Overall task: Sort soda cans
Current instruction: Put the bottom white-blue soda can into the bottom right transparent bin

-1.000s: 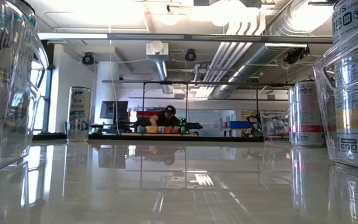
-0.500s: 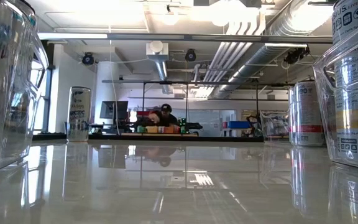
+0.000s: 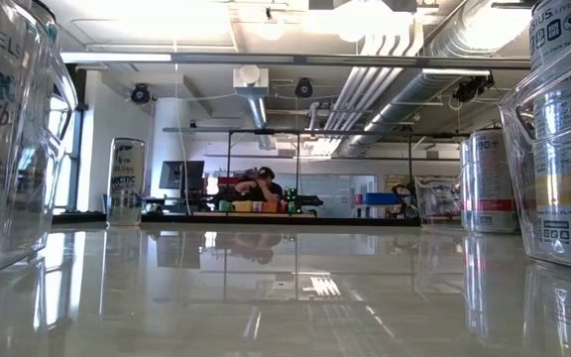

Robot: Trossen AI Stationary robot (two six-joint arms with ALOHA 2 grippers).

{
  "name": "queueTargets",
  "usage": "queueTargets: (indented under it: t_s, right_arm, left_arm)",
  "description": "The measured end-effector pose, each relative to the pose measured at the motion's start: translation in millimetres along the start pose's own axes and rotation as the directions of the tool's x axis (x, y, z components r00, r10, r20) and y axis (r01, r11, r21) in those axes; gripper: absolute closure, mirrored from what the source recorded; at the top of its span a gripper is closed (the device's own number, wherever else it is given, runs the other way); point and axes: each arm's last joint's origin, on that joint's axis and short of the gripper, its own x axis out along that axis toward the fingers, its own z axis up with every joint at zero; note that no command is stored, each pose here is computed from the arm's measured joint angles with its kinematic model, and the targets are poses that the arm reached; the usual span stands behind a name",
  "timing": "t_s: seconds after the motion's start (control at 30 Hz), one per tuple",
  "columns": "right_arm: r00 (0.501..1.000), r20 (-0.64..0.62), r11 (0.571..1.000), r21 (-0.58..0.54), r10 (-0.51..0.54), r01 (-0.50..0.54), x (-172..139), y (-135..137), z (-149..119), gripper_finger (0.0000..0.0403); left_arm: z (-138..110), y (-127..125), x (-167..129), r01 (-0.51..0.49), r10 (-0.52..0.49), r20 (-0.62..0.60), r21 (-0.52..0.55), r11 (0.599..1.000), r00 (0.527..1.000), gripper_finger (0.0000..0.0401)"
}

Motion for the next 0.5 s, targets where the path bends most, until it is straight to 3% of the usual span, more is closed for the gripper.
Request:
queueTargets:
  t_s: [0.13, 0.3, 0.5]
  right_arm:
    - [1.000, 0.000, 1.000, 0.000, 0.000, 0.000, 0.0, 0.0, 0.0, 0.0085]
    - [1.000, 0.000, 1.000, -0.001, 0.000, 0.000, 0.0, 0.0, 0.0, 0.0085]
    - [1.000, -0.005, 1.000, -0.004, -0.001, 0.001, 0.0, -0.1, -0.5, 0.0085]
  left_arm:
    - [26.1, 8.8, -20.0, 0.066, -0.064, -0.039, 0.039, 0.997, 0.997, 0.0109]
    - [55.5, 36.7, -42.0, 0.148, -0.145, -0.213, 0.000, 0.989, 0.966, 0.0109]
    - [71.5, 59.8, -47.9, 0.207, -0.187, -0.323, 0.029, 0.978, 0.928, 0.0112]
